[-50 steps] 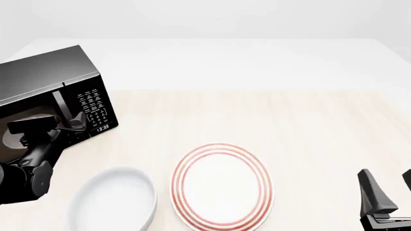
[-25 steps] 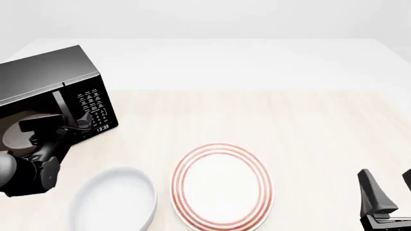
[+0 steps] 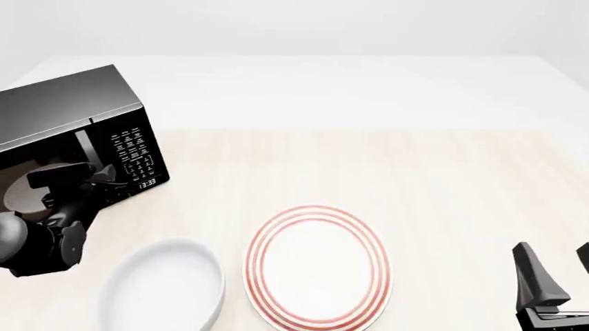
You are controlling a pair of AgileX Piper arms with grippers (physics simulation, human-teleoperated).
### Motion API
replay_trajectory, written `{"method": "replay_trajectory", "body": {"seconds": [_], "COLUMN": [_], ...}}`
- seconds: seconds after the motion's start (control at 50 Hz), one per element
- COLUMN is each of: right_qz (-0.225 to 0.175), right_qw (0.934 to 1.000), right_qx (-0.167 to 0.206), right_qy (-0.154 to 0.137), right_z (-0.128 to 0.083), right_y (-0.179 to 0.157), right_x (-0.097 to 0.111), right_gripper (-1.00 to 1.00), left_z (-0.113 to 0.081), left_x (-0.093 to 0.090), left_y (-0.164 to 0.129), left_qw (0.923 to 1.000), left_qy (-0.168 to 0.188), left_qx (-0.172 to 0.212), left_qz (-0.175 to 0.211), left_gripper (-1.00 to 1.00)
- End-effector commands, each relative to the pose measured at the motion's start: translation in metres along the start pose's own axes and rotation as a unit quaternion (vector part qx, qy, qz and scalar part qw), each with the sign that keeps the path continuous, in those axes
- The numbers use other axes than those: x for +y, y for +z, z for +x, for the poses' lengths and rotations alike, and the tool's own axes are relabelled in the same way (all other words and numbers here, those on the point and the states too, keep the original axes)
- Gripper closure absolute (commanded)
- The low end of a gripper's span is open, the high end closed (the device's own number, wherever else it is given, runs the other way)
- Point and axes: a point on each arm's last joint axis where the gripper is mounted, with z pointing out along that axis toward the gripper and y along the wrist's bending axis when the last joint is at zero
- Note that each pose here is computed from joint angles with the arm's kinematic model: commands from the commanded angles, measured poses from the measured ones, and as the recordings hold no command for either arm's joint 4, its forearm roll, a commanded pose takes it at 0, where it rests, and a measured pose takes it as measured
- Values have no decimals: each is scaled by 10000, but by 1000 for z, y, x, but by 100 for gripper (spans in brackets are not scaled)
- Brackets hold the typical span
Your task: Open the microwave.
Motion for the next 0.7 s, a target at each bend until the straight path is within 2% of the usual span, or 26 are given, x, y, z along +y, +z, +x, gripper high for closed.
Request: {"method": "replay_trajectory", "body": {"seconds": [0.02, 0.18, 0.42, 0.7], "right_qz": [0, 0, 0, 0], "right_qw": [10000, 10000, 10000, 10000], "right_qx": [-1, 0, 0, 0], "right_qy": [0, 0, 1, 0], "right_z": [0, 0, 0, 0], "right_y": [0, 0, 0, 0], "right_x": [0, 0, 0, 0], "right_gripper": [-100, -100, -100, -100], "left_z": [5, 1, -13, -14], "left_x": [-2, -3, -13, -24], "left_y": [6, 3, -10, -23], "left_qw": [9999, 10000, 9996, 9988], "left_qy": [-20, 17, 78, 84], "left_qx": [101, 61, -139, -236], "left_qz": [53, 54, 221, 418], "left_gripper": [100, 100, 100, 100]}}
